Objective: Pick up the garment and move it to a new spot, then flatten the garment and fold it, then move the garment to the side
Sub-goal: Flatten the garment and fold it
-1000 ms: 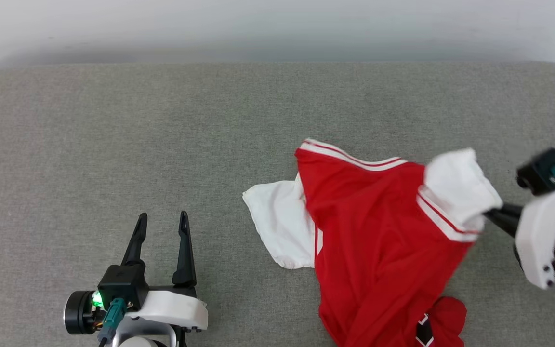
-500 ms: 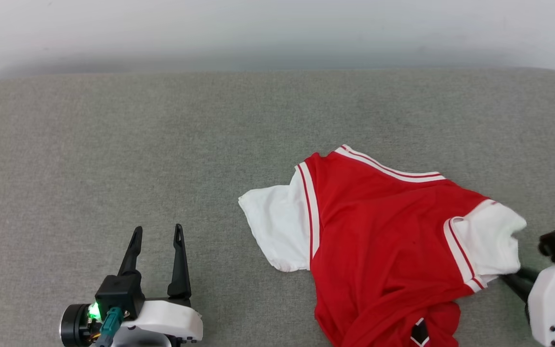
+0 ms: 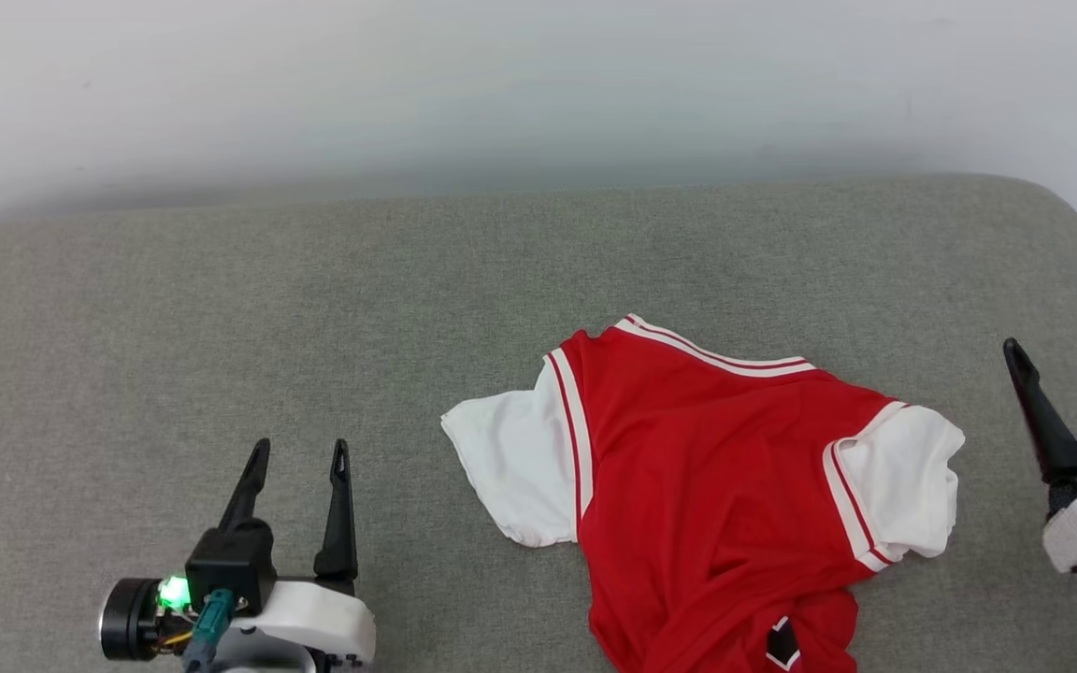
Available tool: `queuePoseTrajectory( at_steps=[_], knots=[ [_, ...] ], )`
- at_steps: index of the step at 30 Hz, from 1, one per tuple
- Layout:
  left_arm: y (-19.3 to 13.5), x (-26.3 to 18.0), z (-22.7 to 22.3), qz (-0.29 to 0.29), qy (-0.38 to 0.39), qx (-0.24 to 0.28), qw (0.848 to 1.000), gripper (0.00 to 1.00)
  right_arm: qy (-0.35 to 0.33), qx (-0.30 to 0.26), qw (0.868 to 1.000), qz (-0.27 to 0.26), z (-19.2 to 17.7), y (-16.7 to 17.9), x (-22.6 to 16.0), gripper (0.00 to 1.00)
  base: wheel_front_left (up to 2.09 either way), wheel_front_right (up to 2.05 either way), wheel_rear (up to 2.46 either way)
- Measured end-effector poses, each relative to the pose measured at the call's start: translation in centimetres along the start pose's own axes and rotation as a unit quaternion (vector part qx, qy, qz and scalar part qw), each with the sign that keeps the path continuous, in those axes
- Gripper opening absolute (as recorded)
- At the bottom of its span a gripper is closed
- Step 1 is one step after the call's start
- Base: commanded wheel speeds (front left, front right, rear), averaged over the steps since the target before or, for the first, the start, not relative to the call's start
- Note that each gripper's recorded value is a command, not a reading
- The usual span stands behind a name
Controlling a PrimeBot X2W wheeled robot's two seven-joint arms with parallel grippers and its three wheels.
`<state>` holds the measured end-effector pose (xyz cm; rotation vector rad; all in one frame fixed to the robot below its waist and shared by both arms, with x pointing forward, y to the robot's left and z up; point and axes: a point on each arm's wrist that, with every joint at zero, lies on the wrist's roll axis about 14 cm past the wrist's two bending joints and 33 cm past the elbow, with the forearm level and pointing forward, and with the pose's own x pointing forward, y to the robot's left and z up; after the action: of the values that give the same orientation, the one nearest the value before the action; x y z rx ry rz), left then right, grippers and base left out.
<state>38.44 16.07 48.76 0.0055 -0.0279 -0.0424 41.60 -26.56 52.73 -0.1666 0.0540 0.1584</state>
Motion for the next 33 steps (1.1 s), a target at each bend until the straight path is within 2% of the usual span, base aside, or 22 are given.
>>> queuePoseTrajectory(
  at_steps=[7,14,21,25,28,31,33],
  knots=[
    [0.0,2.4,3.4,-0.037,-0.051,0.045,0.997,1.00,-0.142,0.032,0.988,-0.054,5.2,2.9,-2.1,1.00,0.00,0.00,0.00],
    [-1.2,6.0,7.4,-0.096,-0.101,0.101,0.985,1.00,-0.154,0.079,0.984,-0.052,4.6,6.9,-3.1,1.00,0.00,0.00,0.00],
    [-3.4,11.1,11.5,-0.151,-0.107,0.163,0.969,1.00,-0.141,0.097,0.984,-0.052,3.4,8.0,-3.3,1.00,0.00,0.00,0.00],
    [-6.3,13.3,10.5,-0.200,-0.039,0.184,0.961,1.00,-0.131,0.104,0.985,-0.048,2.8,8.7,-3.0,1.00,0.00,0.00,0.00],
    [-8.4,14.3,9.1,-0.240,0.034,0.182,0.953,1.00,-0.125,0.106,0.985,-0.050,2.4,8.7,-2.8,1.00,0.00,0.00,0.00],
    [-9.7,14.4,6.5,-0.276,0.124,0.194,0.933,1.00,-0.116,0.104,0.987,-0.050,1.8,8.8,-2.5,1.00,0.00,0.00,0.00],
    [-10.2,14.1,4.4,-0.298,0.186,0.207,0.913,1.00,-0.113,0.101,0.987,-0.050,1.6,8.9,-2.2,1.00,0.00,0.00,0.00]
  ],
)
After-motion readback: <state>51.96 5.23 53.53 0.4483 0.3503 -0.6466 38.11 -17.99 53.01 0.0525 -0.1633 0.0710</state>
